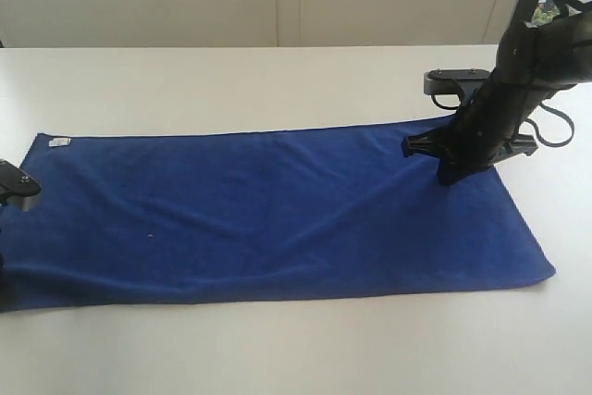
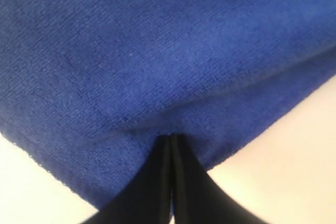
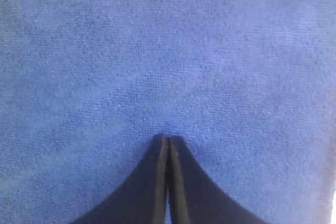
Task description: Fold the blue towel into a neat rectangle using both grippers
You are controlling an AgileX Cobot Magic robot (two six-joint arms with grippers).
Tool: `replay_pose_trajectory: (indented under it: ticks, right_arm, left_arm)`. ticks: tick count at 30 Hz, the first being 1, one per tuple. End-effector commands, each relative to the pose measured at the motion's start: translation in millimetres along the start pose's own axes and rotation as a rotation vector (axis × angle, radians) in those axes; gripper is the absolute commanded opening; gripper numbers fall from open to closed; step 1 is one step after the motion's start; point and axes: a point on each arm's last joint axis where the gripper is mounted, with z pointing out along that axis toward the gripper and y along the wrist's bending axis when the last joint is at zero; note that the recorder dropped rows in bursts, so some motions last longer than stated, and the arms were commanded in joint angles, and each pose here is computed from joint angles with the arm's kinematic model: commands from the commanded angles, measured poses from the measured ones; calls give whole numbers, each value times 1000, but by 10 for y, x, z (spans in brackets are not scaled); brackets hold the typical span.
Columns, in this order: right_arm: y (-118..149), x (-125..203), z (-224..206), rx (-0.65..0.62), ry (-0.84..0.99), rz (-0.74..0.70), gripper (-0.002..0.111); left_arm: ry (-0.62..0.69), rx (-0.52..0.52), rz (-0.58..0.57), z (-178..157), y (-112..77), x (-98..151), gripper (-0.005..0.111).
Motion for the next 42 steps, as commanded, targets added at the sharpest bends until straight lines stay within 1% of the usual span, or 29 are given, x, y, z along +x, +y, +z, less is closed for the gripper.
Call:
replay_pose_trajectory:
  ticks: [1, 6, 10, 12, 20, 24, 26, 28, 31, 33, 34, 35, 36, 37, 38, 40, 42]
  right_arm:
    - [-18, 8, 56, 17, 2, -32, 0]
    - [-23, 9, 56, 22, 3, -38, 0]
    - [-23, 5, 56, 23, -1, -38, 0]
    - [-23, 3, 56, 23, -4, -38, 0]
    - [-23, 3, 56, 23, -4, -38, 0]
    - [-22, -1, 47, 23, -8, -39, 0]
    - [-19, -11, 15, 24, -18, -39, 0]
    - [-8, -41, -94, 24, -50, -42, 0]
    - [18, -94, -327, 25, -110, -46, 0]
    - [32, -157, -451, 25, -153, -45, 0]
    - [37, -218, -498, 25, -181, -48, 0]
    - [28, -251, -504, 27, -195, -46, 0]
    - [19, -309, -476, 34, -224, -51, 0]
    - [14, -340, -453, 37, -244, -51, 0]
    - [8, -381, -418, 40, -265, -51, 0]
    - [0, -422, -368, 43, -287, -49, 0]
    - [-10, -468, -307, 46, -312, -48, 0]
  left_arm:
    - [143, 107, 79, 123, -106, 140, 0]
    - [162, 124, 78, 119, -121, 157, 0]
    - [216, 174, 80, 93, -156, 197, 0]
    - [221, 178, 79, 91, -160, 202, 0]
    - [137, 101, 77, 109, -96, 126, 0]
    - [102, 78, 67, 54, -75, 87, 0]
    - [71, 77, 49, -25, -62, 35, 0]
    - [40, 95, 26, -187, -51, -40, 0]
    - [-49, 95, -5, -452, -37, -159, 0]
    - [-153, 85, -75, -562, -3, -288, 0]
    - [-245, 22, -172, -596, 76, -378, 0]
    - [-308, -27, -243, -610, 138, -433, 0]
    - [-437, -103, -408, -620, 265, -537, 0]
    - [-476, -115, -474, -622, 318, -588, 0]
    - [-485, -110, -515, -601, 378, -660, 0]
    - [-460, -93, -518, -542, 464, -773, 0]
    - [-455, -93, -520, -418, 618, -956, 0]
